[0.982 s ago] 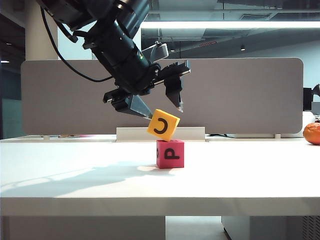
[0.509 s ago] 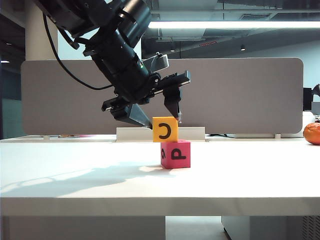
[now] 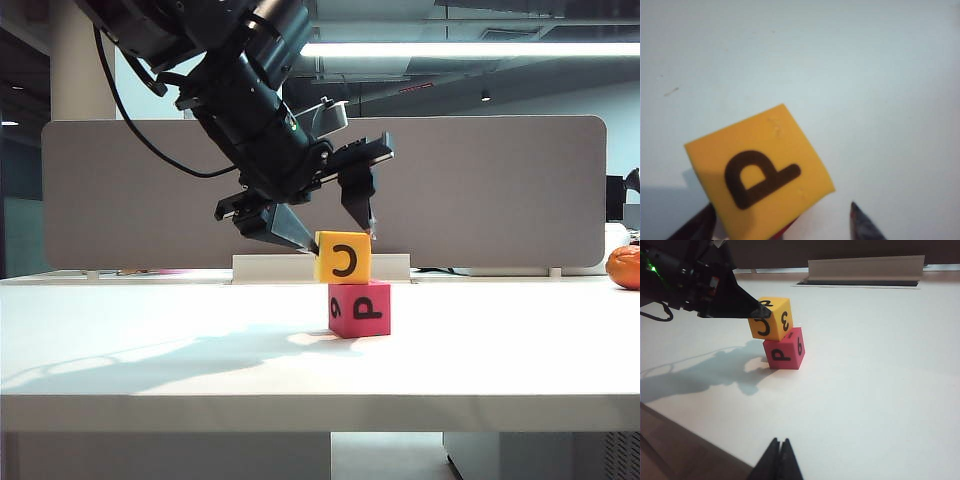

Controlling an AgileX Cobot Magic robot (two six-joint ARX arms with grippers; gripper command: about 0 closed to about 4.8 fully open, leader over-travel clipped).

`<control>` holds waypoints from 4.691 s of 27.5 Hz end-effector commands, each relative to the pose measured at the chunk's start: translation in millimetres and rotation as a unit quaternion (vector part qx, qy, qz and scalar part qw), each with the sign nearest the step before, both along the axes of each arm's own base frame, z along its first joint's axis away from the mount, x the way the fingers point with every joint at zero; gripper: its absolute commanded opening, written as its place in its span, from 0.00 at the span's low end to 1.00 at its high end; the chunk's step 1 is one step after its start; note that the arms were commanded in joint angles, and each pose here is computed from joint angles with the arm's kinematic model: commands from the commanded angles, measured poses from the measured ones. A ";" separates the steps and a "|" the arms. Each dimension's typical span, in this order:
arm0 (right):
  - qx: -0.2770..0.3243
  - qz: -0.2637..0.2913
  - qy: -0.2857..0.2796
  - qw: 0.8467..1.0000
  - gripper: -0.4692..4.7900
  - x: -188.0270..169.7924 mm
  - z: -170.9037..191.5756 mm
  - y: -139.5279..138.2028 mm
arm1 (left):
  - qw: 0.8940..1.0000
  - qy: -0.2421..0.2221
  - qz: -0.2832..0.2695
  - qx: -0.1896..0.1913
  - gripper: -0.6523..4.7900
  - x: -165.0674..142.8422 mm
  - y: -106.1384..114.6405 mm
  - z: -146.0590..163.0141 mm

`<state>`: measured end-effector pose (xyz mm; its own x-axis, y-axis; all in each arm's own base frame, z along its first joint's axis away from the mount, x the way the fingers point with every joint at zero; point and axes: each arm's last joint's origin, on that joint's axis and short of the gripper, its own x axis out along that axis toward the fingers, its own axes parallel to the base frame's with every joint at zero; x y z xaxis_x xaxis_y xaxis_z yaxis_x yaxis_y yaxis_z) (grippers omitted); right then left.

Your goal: Stack one letter block on top of another letter block.

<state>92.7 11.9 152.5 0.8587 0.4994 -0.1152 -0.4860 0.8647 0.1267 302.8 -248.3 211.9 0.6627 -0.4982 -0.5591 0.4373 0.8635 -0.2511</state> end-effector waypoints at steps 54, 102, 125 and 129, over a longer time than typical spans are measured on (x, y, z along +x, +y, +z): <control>-0.002 0.000 -0.006 1.000 0.08 0.2 0.2 -0.1 | 0.996 0.036 -0.072 -0.049 0.74 -8.1 -7.3 6.1; -0.046 -0.224 -0.021 0.973 0.08 4.2 2.1 -12.8 | 0.978 -0.130 0.042 0.156 0.11 -138.5 164.4 109.9; -0.048 -0.274 -0.089 0.957 0.08 4.7 15.2 -15.6 | 0.971 -0.191 0.079 0.121 0.11 -211.0 205.1 94.5; -0.048 -0.274 -0.089 0.957 0.08 4.7 15.1 -15.6 | 0.970 -0.194 0.080 0.120 0.11 -211.4 205.4 95.2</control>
